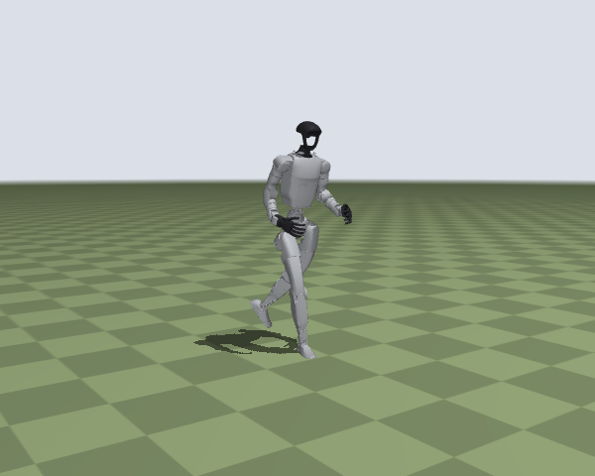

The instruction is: Walk run

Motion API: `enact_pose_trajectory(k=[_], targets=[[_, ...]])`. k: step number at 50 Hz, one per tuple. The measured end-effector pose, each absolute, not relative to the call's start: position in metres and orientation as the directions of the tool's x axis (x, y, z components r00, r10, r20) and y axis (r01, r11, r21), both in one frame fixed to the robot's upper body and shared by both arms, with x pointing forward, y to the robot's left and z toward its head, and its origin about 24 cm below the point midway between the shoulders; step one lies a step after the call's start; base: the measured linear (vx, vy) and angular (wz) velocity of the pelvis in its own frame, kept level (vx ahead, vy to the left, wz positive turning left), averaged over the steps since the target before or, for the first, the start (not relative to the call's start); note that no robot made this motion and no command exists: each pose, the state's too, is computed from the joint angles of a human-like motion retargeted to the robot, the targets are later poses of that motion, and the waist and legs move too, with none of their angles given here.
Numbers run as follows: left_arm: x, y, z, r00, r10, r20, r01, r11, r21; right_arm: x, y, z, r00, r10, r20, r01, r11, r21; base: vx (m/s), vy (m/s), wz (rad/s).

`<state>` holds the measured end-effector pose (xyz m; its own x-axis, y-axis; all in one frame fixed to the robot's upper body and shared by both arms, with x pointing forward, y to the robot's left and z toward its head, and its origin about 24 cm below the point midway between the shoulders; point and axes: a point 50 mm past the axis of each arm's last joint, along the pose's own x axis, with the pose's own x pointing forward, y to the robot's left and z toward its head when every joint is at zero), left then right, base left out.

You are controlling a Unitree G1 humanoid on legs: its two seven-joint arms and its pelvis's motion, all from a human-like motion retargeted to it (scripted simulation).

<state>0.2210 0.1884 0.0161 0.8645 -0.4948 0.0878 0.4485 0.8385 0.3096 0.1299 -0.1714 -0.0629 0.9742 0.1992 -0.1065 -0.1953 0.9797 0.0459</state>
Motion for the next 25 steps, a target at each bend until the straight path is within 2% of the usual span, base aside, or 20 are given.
enact_pose_trajectory(k=[3,5,7,10,12,15,18,20,22,25], targets=[[0.204,0.207,-0.021,0.914,-0.4,-0.064,0.403,0.877,0.261,0.174,-0.142,-0.048,0.976,0.216,0.0,-0.208,0.94,0.272,1.6,-0.52,-0.23],[0.164,0.209,-0.06,0.903,-0.362,-0.233,0.406,0.897,0.177,0.189,-0.132,-0.042,0.975,0.217,0.055,-0.219,0.878,0.424,2.61,-0.74,0.06],[0.144,0.19,-0.081,0.882,-0.371,-0.29,0.404,0.913,0.06,0.207,-0.124,-0.027,0.963,0.234,0.135,-0.27,0.849,0.455,1.81,-0.53,-0.58],[0.129,0.209,-0.078,0.869,-0.384,-0.311,0.435,0.894,0.111,0.223,-0.122,-0.001,0.894,0.39,0.221,-0.442,0.851,0.285,1.82,-0.46,-0.89],[0.118,0.225,-0.07,0.876,-0.359,-0.321,0.432,0.881,0.194,0.224,-0.115,0.004,0.853,0.487,0.188,-0.517,0.837,0.179,1.75,-0.5,-1.33],[0.112,0.224,-0.069,0.884,-0.344,-0.316,0.416,0.887,0.2,0.221,-0.111,0.004,0.831,0.536,0.147,-0.551,0.829,0.096,1.87,-0.44,-0.47],[0.136,0.227,-0.051,0.906,-0.357,-0.229,0.413,0.864,0.288,0.218,-0.117,-0.001,0.848,0.518,0.112,-0.523,0.852,0.021,1.55,-0.43,-0.05],[0.147,0.23,-0.041,0.909,-0.367,-0.197,0.414,0.845,0.338,0.208,-0.124,-0.022,0.875,0.484,0.012,-0.484,0.875,-0.01,2.18,-0.43,-0.42],[0.152,0.215,-0.05,0.884,-0.412,-0.22,0.462,0.84,0.284,0.172,-0.132,-0.06,0.906,0.39,-0.164,-0.397,0.918,-0.015,2.23,-0.25,-0.16],[0.177,0.196,-0.037,0.893,-0.436,-0.114,0.451,0.861,0.236,0.137,-0.135,-0.079,0.888,0.383,-0.253,-0.39,0.92,0.023,1.59,-0.31,0.79]])
